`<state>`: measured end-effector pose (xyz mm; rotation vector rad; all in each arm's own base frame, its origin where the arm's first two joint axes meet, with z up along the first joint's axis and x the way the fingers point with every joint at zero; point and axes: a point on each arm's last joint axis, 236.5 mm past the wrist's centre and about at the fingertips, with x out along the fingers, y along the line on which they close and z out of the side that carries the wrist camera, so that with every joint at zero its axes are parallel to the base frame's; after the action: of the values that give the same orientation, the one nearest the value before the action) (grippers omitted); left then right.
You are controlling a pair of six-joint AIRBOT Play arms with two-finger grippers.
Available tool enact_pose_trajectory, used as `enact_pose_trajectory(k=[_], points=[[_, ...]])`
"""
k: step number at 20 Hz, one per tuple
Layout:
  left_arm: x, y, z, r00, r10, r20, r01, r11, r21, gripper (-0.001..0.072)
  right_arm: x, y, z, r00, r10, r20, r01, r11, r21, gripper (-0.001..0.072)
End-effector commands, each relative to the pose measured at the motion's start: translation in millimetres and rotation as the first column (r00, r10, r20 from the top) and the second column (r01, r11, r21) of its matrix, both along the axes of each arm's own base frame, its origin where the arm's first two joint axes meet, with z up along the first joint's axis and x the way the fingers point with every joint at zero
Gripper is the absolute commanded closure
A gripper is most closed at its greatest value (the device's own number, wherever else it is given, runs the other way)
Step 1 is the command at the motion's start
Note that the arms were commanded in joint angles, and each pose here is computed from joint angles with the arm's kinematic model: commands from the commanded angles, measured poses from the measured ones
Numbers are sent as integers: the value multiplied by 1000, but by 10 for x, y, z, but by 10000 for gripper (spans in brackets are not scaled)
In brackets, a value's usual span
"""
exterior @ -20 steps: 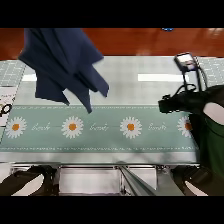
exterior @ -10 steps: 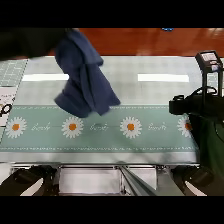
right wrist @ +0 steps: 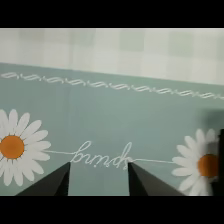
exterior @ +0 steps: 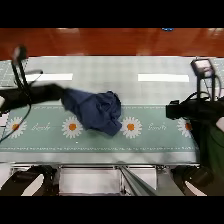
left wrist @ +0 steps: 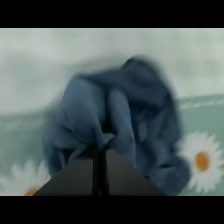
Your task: Fold the shirts.
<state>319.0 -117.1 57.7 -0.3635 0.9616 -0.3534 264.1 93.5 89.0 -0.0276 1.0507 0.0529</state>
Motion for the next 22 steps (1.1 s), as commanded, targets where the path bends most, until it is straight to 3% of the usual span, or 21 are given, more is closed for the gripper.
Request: enact_pose_trajectory(k=[1, 2, 3, 5, 7, 9, 11, 12, 13, 15, 16, 19, 22], points=[[-523, 263, -997, 953, 68, -296, -69, 998, 6, 530, 10, 241, -474, 998, -19, -67, 25, 996, 84, 300], [-577, 241, -1057, 942, 57, -331, -60, 998, 1, 258, 50, 347, -631, 996, -12, -91, 22, 994, 106, 299], [-564, 226, -1026, 939, 47, -341, -51, 999, -4, 199, 112, 435, -735, 994, -6, -105, 18, 993, 118, 298], [-299, 316, -729, 967, 50, -250, -46, 999, 24, 200, 292, 379, -905, 991, 17, -133, -9, 998, 63, 298], [50, 552, -204, 983, 134, -129, -133, 991, 13, 200, 408, -21, -964, 970, -90, -224, 100, 994, 32, 298], [230, 935, 221, 964, 264, -30, -264, 965, -5, 200, 466, -574, -877, 946, -218, -240, 237, 970, 52, 298], [99, 1115, 190, 925, 368, -88, -375, 924, -77, 201, 409, -1029, -881, 900, -365, -239, 400, 909, 119, 298], [-68, 910, -5, 934, 310, -175, -335, 933, -135, 201, 400, -1047, -971, 890, -386, -245, 436, 877, 203, 299], [-322, 513, -237, 947, 166, -275, -233, 944, -232, 201, 394, -938, -1102, 889, -373, -266, 445, 844, 300, 299], [-793, -189, -559, 923, -84, -375, -85, 907, -413, 201, 376, -601, -1309, 910, -295, -291, 402, 803, 441, 299], [-955, -357, -732, 903, -139, -406, -51, 905, -423, 201, 355, -475, -1370, 916, -262, -304, 386, 785, 484, 299], [-1080, -625, -1101, 873, -172, -456, -7, 931, -364, 201, 326, -381, -1456, 921, -219, -324, 364, 781, 507, 299], [-932, -654, -1332, 858, -95, -504, -72, 950, -303, 201, 290, -361, -1465, 923, -196, -330, 348, 790, 505, 299]])
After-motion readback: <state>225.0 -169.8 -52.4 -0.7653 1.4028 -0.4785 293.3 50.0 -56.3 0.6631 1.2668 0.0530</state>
